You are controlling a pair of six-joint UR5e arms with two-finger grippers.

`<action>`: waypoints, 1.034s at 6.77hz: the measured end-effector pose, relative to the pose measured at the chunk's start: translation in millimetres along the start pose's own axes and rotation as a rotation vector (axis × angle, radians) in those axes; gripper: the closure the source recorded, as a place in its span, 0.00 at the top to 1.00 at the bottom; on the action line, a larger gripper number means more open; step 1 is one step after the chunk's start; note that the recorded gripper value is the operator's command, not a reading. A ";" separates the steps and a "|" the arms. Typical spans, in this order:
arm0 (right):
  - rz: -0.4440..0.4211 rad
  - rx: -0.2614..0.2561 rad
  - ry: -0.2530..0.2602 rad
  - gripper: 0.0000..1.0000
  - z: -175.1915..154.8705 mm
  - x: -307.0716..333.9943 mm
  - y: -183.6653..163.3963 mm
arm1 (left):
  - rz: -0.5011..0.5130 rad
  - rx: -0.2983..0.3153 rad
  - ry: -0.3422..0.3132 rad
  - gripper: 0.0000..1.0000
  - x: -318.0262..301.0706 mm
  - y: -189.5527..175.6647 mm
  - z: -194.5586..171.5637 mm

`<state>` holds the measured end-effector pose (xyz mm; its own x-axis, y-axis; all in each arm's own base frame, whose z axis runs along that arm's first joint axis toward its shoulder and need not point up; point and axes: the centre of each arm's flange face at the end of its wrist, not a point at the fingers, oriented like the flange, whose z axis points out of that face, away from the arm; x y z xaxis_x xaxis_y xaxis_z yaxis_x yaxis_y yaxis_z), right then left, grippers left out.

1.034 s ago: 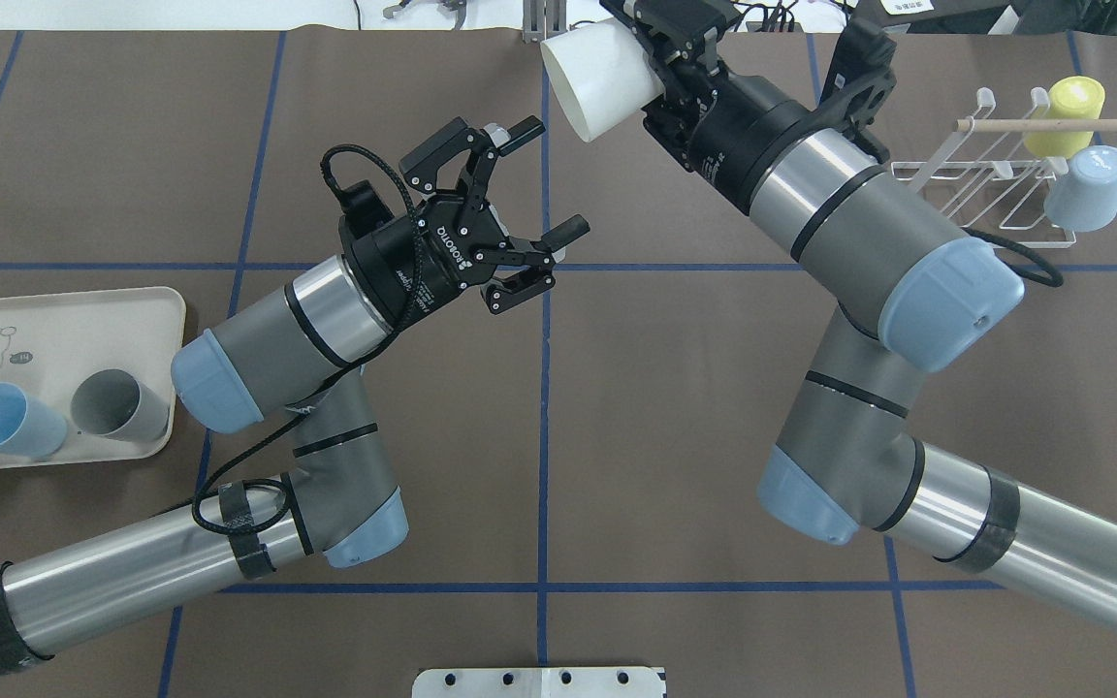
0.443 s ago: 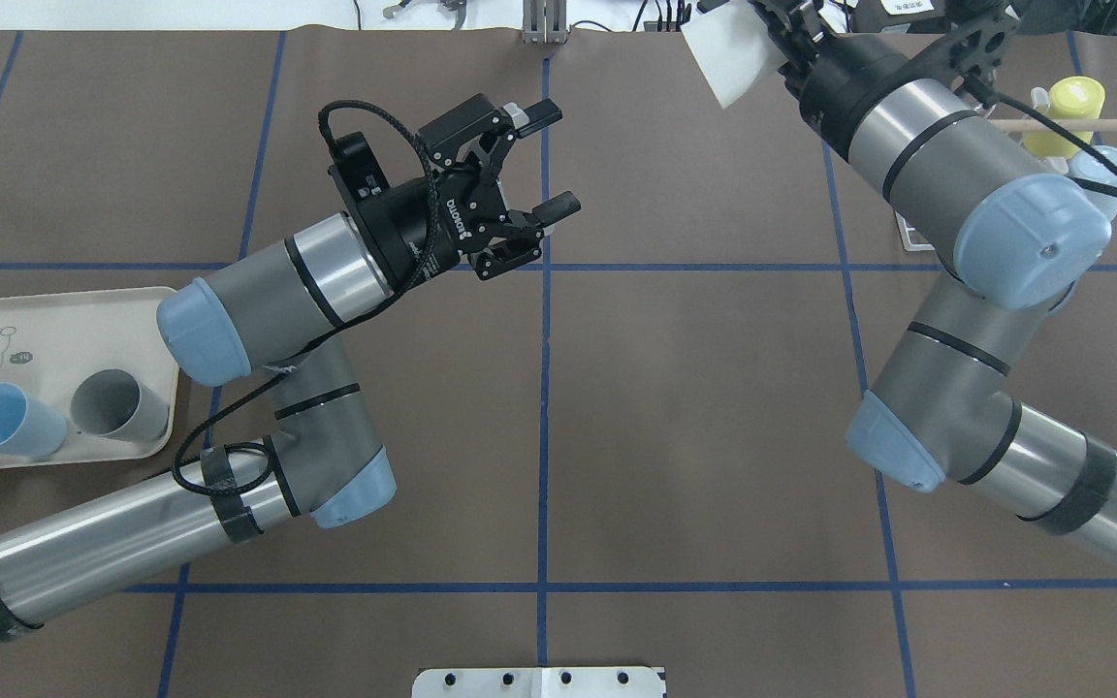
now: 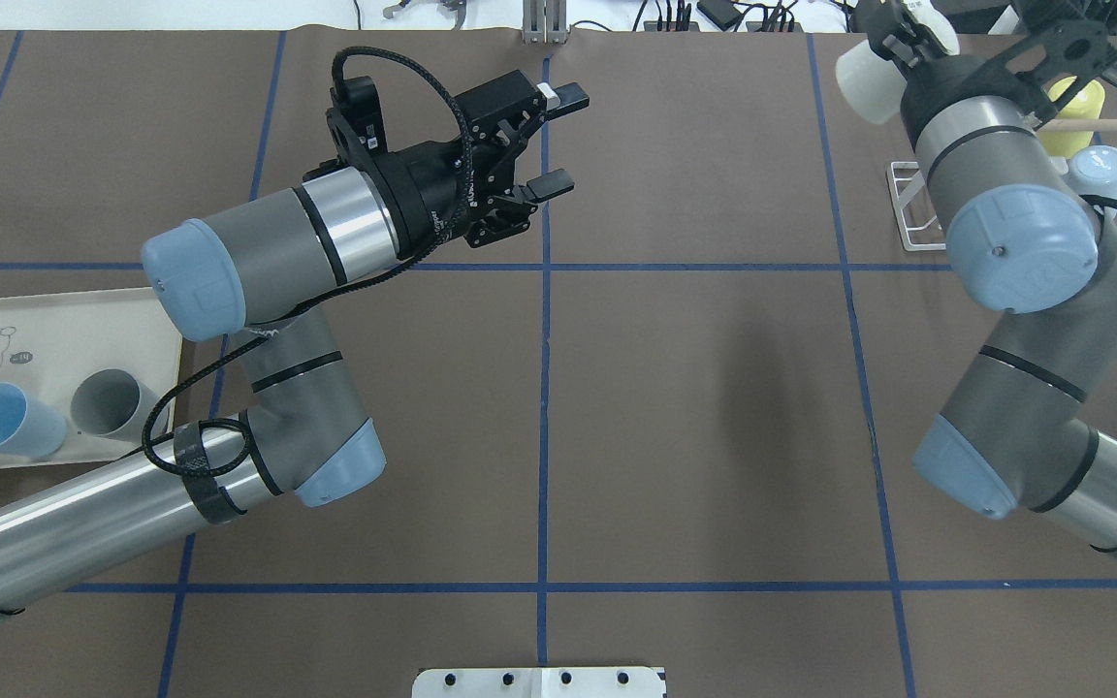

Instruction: Transfer IKEA cup to right arm and place on rack

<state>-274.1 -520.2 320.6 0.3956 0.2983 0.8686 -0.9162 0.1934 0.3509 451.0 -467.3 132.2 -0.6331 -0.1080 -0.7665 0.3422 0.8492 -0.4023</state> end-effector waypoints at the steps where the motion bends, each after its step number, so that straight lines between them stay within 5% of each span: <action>1: -0.165 0.033 0.082 0.00 2.1 47.0 0.2 | 0.011 0.000 -0.014 0.99 3.0 0.3 0.3; 3: -0.339 0.047 0.115 0.00 -1.1 123.7 -3.0 | 0.016 -0.004 -0.022 0.99 3.7 0.5 0.1; 7: -0.387 0.066 0.101 0.00 46.7 213.9 4.7 | 0.014 -0.007 -0.025 0.99 2.3 1.9 0.1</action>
<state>-196.8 -499.1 524.4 0.7132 0.3060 0.6306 -0.6993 0.2498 0.6697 450.3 -466.0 129.6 -0.6109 -0.1087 -0.7842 0.3461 0.8541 -0.3881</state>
